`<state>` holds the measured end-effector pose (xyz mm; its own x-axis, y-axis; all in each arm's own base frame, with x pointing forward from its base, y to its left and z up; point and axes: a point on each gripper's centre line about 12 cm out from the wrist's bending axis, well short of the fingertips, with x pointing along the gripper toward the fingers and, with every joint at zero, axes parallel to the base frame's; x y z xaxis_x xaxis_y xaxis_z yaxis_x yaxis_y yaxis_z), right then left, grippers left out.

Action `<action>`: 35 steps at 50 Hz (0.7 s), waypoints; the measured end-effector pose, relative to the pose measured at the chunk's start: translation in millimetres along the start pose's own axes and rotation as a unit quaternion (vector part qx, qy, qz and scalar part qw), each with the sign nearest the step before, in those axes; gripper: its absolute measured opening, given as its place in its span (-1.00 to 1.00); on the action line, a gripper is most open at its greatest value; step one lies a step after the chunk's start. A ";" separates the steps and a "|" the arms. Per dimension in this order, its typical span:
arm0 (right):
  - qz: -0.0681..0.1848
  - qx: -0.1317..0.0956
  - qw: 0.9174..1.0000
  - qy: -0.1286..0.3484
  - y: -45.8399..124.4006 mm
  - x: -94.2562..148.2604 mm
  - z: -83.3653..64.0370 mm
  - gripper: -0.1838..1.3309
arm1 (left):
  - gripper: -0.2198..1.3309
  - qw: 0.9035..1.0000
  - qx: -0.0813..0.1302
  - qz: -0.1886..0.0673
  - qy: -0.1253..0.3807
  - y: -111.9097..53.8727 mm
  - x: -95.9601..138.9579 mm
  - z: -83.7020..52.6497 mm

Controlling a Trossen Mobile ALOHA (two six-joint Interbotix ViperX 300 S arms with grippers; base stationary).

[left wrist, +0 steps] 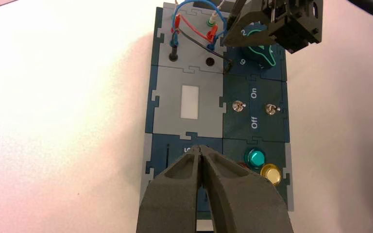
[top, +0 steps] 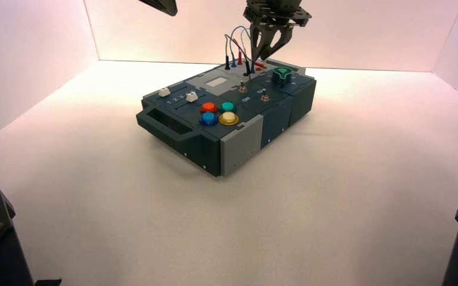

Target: Pull the blue wire.

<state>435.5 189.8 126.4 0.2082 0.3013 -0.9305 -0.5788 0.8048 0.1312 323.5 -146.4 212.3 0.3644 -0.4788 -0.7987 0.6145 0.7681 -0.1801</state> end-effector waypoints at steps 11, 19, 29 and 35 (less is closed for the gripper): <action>0.001 -0.002 1.000 0.002 0.7 5.1 2.2 0.26 | -0.92 1.000 0.001 0.000 -0.001 -0.5 -0.3 0.4; 0.002 -0.005 1.000 -0.001 2.4 7.8 7.0 0.26 | -0.92 1.000 0.000 0.000 0.000 0.0 0.0 0.0; 0.004 -0.006 1.000 0.004 1.5 13.5 9.7 0.26 | -0.92 1.000 0.001 0.000 0.000 0.0 0.0 0.0; 0.005 -0.005 1.000 0.009 1.0 16.4 9.3 0.15 | -0.93 1.000 0.001 0.000 -0.001 -0.1 -0.5 0.2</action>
<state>445.6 200.3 114.4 0.1886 0.3003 -0.9350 -0.5895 0.7961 0.1368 323.4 -146.4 212.9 0.3656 -0.4792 -0.7979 0.6158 0.7673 -0.1787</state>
